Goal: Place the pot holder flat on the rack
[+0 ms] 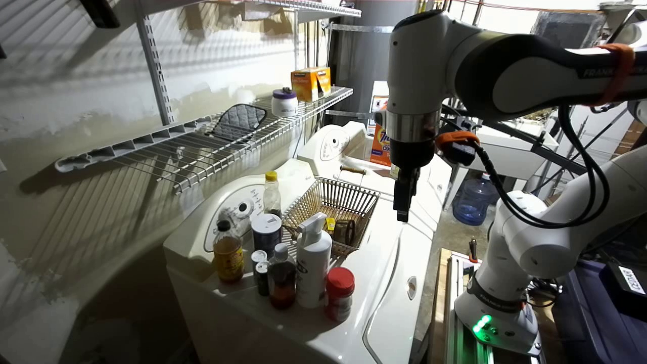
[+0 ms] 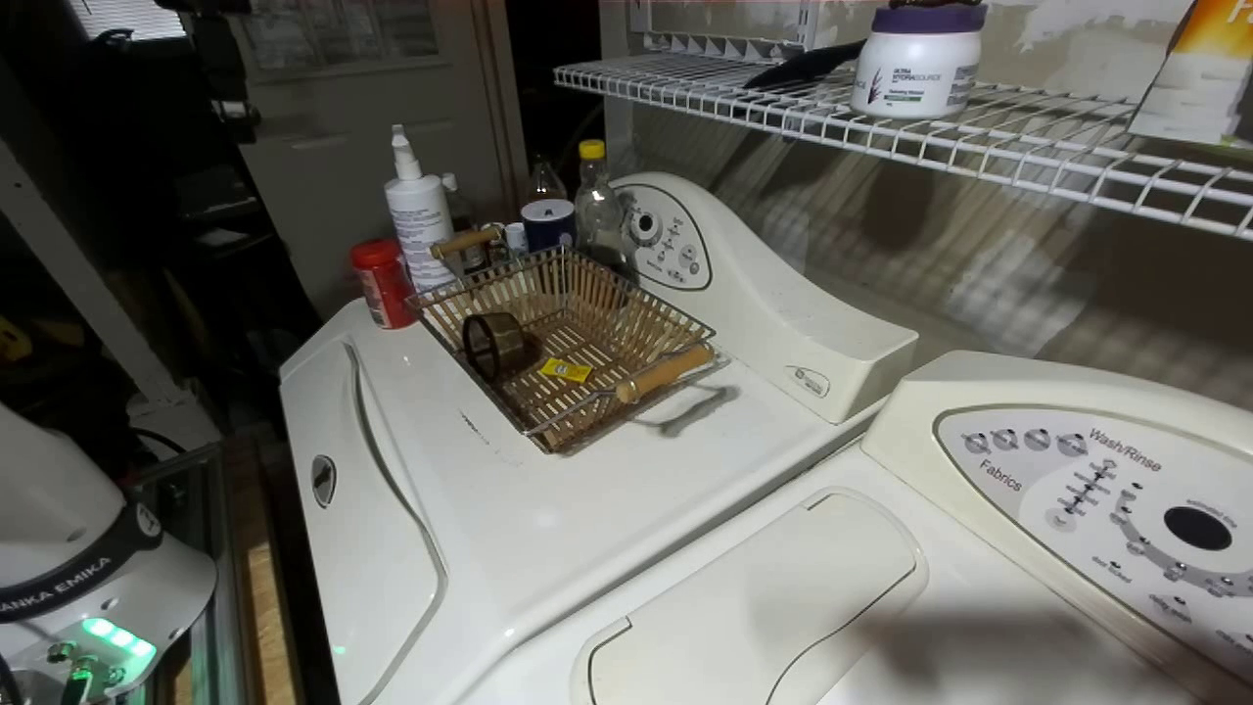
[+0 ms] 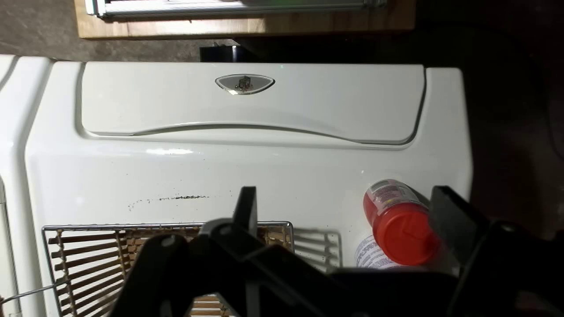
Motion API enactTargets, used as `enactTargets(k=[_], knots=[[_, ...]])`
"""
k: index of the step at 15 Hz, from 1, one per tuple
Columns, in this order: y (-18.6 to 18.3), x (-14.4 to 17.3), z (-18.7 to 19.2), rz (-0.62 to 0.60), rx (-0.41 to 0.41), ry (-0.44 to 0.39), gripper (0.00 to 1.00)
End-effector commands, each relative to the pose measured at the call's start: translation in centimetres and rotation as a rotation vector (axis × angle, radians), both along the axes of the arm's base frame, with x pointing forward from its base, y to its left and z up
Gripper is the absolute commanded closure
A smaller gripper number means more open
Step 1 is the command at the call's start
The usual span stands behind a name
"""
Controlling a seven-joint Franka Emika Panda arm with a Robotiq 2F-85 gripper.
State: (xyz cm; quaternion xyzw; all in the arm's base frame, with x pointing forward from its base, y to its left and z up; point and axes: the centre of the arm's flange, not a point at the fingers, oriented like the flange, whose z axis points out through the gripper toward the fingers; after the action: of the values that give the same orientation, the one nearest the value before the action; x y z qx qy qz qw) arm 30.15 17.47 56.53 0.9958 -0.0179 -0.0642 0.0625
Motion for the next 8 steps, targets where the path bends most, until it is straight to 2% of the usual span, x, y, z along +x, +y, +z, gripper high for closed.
enactTargets(k=[1, 6, 8], knots=[[0.0, 0.0, 0.0, 0.0, 0.0, 0.0, 0.0], [-0.1, 0.4, 0.0, -0.005, 0.003, -0.002, 0.0], [-0.7, 3.0, 0.5, 0.031, 0.024, -0.027, 0.0]])
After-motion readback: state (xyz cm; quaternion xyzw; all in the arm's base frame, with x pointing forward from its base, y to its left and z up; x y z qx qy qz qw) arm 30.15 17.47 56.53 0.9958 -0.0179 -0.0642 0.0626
